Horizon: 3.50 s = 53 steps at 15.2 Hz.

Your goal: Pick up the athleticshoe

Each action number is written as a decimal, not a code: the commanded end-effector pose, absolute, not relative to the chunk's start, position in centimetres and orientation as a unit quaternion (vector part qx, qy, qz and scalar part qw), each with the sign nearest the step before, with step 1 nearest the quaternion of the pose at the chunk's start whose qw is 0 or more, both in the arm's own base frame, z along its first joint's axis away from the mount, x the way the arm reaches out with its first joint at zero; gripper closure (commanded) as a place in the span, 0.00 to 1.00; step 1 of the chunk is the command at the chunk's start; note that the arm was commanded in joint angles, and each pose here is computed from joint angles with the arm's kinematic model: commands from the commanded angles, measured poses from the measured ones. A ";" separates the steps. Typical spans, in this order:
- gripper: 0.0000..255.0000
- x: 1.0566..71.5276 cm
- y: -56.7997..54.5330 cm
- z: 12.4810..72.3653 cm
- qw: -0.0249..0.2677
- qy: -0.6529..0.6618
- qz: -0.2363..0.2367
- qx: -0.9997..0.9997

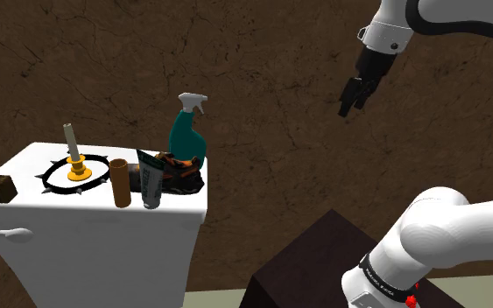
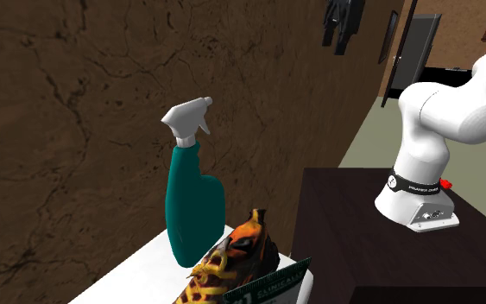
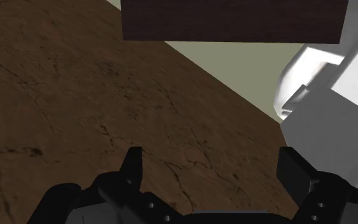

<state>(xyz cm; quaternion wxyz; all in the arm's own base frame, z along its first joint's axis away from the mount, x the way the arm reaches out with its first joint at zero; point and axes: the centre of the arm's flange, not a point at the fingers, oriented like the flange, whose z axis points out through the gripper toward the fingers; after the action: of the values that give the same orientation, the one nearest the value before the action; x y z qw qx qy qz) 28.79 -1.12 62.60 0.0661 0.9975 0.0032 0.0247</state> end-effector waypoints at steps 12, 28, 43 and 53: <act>0.00 38.5 8.8 57.9 0.064 0.114 0.005 0.991; 0.00 47.9 26.4 50.3 0.060 0.271 -0.025 0.960; 0.00 50.2 37.0 42.7 0.057 0.355 -0.041 0.932; 1.00 50.3 37.0 41.9 0.057 0.355 -0.041 0.932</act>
<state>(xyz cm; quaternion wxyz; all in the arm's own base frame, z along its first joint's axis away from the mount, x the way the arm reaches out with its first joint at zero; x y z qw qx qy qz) 50.29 36.99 42.01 0.0572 0.9323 0.3549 -0.0401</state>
